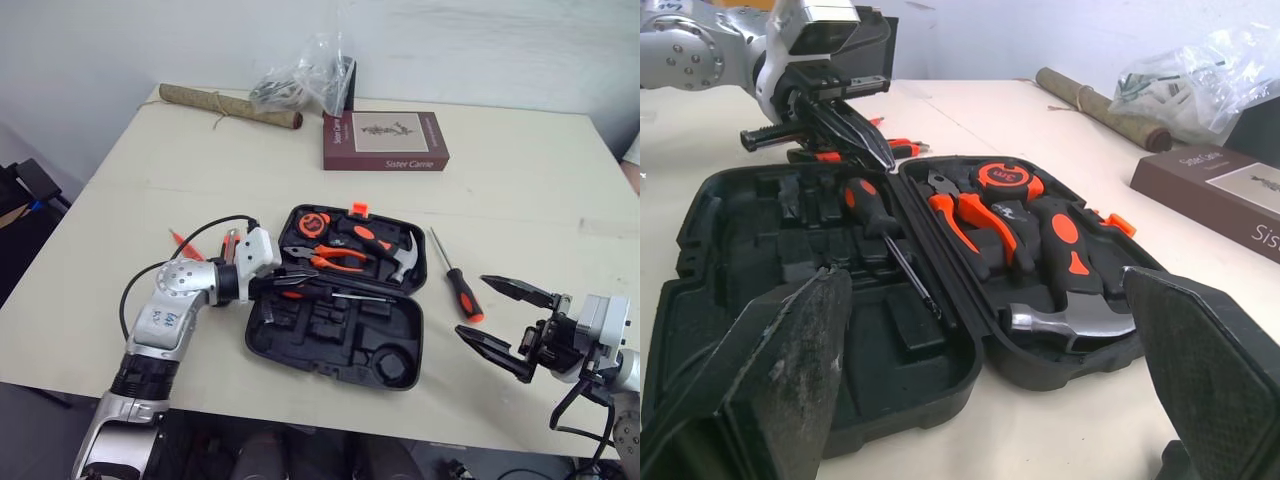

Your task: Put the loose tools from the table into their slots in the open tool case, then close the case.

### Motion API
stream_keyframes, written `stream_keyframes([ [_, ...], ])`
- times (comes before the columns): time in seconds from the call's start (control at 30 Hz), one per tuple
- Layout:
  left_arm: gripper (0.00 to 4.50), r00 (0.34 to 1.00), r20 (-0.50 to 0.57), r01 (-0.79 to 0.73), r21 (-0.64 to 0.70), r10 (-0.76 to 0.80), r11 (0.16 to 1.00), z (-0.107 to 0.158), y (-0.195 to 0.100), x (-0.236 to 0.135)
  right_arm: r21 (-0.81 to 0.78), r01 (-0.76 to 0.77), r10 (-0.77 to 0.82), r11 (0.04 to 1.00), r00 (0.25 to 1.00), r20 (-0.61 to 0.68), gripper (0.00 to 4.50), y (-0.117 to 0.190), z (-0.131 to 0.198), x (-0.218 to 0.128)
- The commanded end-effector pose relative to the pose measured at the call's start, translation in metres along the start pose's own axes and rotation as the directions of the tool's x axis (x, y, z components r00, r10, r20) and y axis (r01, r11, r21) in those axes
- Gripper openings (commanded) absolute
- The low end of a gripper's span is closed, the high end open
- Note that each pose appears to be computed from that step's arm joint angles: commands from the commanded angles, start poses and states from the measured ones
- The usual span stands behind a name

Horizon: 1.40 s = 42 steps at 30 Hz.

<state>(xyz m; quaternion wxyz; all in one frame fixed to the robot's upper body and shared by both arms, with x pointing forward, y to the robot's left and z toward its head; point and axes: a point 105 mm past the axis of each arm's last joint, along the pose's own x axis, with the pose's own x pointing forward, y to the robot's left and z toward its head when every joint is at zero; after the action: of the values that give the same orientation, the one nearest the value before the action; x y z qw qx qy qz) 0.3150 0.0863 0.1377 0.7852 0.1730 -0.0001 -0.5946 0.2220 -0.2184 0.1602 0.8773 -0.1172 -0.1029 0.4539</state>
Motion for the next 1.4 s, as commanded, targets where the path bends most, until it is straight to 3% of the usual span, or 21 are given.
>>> stream_keyframes([
  [0.03,0.03,1.000,0.001,0.011,0.046,-0.011,0.999,0.004,0.001,0.012,-0.013,0.003,-0.002,1.000,1.000,0.018,4.50,0.001,0.002,-0.001],
  [0.3,0.03,0.988,-0.109,0.113,0.027,-0.109,0.993,-0.013,-0.010,0.028,-0.014,0.003,-0.003,1.000,1.000,0.012,4.50,0.003,0.004,0.001],
  [0.5,0.03,0.943,-0.314,0.118,0.012,-0.108,0.993,-0.047,-0.014,0.029,-0.012,0.019,-0.019,1.000,1.000,0.002,4.50,0.003,0.004,0.003],
  [0.57,0.03,0.895,-0.422,0.161,-0.005,-0.148,0.987,-0.065,-0.024,0.026,-0.012,0.035,-0.035,0.999,0.999,-0.004,4.50,0.002,0.003,0.003],
  [0.73,0.03,0.849,-0.502,0.179,-0.022,-0.165,0.984,-0.081,-0.035,0.031,-0.011,0.057,-0.057,0.998,0.998,-0.004,4.50,0.004,0.003,0.002],
  [0.8,0.03,0.881,-0.451,0.163,0.000,-0.146,0.987,-0.073,-0.032,0.037,-0.012,0.066,-0.066,0.998,0.998,-0.003,4.50,0.004,0.003,0.002],
  [0.9,0.03,0.960,-0.257,0.141,0.097,-0.112,0.985,-0.038,-0.023,0.041,-0.018,0.080,-0.080,0.997,0.997,-0.011,4.50,0.004,0.002,-0.001],
  [1.0,0.03,0.995,0.025,0.096,0.165,-0.101,0.982,0.018,-0.012,0.022,-0.032,0.117,-0.119,0.993,0.992,-0.039,4.50,-0.002,0.000,-0.014],
  [1.07,0.03,0.987,0.152,0.036,0.163,-0.061,0.986,0.050,-0.001,-0.005,-0.050,0.167,-0.170,0.985,0.983,-0.073,4.50,-0.008,-0.003,-0.031],
  [1.2,1.26,0.983,0.150,-0.118,0.100,0.102,0.988,0.058,0.017,-0.069,-0.098,0.325,-0.337,0.941,0.929,-0.151,4.50,-0.022,-0.012,-0.082],
  [1.3,2.64,0.963,-0.010,-0.269,0.062,0.270,0.961,0.027,0.025,-0.128,-0.186,0.452,-0.485,0.873,0.848,-0.213,4.50,-0.023,-0.021,-0.132],
  [1.33,3.14,0.943,-0.060,-0.326,0.053,0.328,0.944,0.018,0.028,-0.149,-0.212,0.491,-0.532,0.845,0.813,-0.238,4.50,-0.022,-0.024,-0.149],
  [1.4,4.03,0.827,-0.150,-0.546,0.018,0.542,0.838,-0.002,0.039,-0.217,-0.259,0.614,-0.666,0.746,0.689,-0.285,4.50,-0.020,-0.027,-0.195],
])
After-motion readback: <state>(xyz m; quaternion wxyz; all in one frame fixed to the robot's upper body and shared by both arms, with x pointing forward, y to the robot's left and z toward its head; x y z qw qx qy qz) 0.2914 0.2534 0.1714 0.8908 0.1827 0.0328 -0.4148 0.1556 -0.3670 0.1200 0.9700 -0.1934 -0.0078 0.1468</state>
